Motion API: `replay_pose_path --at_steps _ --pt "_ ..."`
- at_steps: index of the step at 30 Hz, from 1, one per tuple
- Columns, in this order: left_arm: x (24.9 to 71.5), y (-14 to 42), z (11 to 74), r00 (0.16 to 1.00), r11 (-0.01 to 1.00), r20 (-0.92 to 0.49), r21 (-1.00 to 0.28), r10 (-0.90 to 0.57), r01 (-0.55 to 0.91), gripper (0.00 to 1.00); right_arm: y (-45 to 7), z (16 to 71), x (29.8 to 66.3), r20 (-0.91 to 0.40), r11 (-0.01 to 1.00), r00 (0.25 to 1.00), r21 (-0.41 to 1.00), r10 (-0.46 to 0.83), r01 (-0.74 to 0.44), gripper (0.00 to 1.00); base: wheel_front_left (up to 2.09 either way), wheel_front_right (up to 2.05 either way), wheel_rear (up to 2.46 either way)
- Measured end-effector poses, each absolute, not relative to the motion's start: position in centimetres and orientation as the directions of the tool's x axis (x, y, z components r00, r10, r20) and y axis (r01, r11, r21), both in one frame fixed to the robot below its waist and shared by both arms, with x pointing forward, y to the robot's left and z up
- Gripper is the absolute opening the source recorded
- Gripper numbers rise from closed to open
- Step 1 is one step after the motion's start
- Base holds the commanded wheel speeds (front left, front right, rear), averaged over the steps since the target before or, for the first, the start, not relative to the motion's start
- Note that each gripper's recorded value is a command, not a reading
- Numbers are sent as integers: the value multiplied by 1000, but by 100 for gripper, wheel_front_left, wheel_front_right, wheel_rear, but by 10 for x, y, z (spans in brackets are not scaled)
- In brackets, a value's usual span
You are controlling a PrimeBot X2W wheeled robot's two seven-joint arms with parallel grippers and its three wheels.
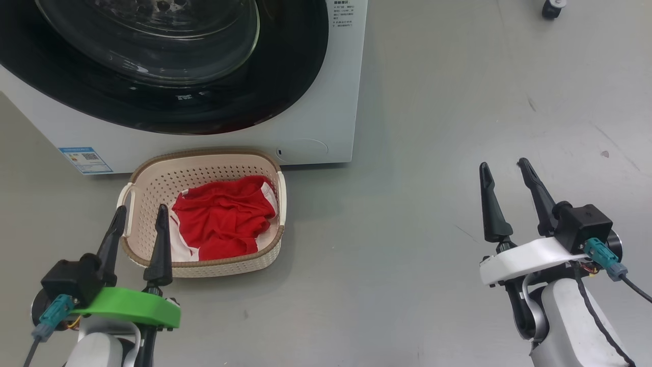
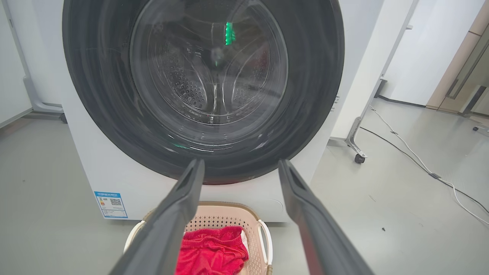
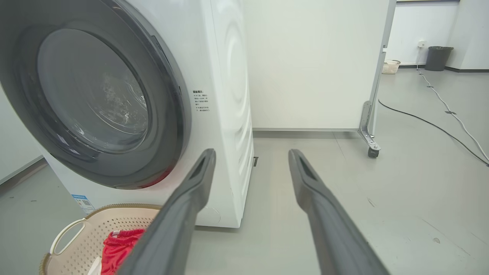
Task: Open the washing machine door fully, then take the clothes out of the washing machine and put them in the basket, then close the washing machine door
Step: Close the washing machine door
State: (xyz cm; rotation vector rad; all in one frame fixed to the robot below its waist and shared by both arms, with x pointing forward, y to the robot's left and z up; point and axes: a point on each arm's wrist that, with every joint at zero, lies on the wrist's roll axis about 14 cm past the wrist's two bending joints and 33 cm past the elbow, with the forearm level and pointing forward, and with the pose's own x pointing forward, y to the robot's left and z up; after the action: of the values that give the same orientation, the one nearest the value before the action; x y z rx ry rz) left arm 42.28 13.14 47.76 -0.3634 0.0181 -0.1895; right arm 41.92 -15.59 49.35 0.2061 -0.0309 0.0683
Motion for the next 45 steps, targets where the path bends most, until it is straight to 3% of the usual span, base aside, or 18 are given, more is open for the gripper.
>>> replay_pose_path --at_steps 45 --pt "422 135 471 985 936 -2 -312 -175 165 100 -158 491 405 34 981 998 186 46 -51 100 0 0 0"
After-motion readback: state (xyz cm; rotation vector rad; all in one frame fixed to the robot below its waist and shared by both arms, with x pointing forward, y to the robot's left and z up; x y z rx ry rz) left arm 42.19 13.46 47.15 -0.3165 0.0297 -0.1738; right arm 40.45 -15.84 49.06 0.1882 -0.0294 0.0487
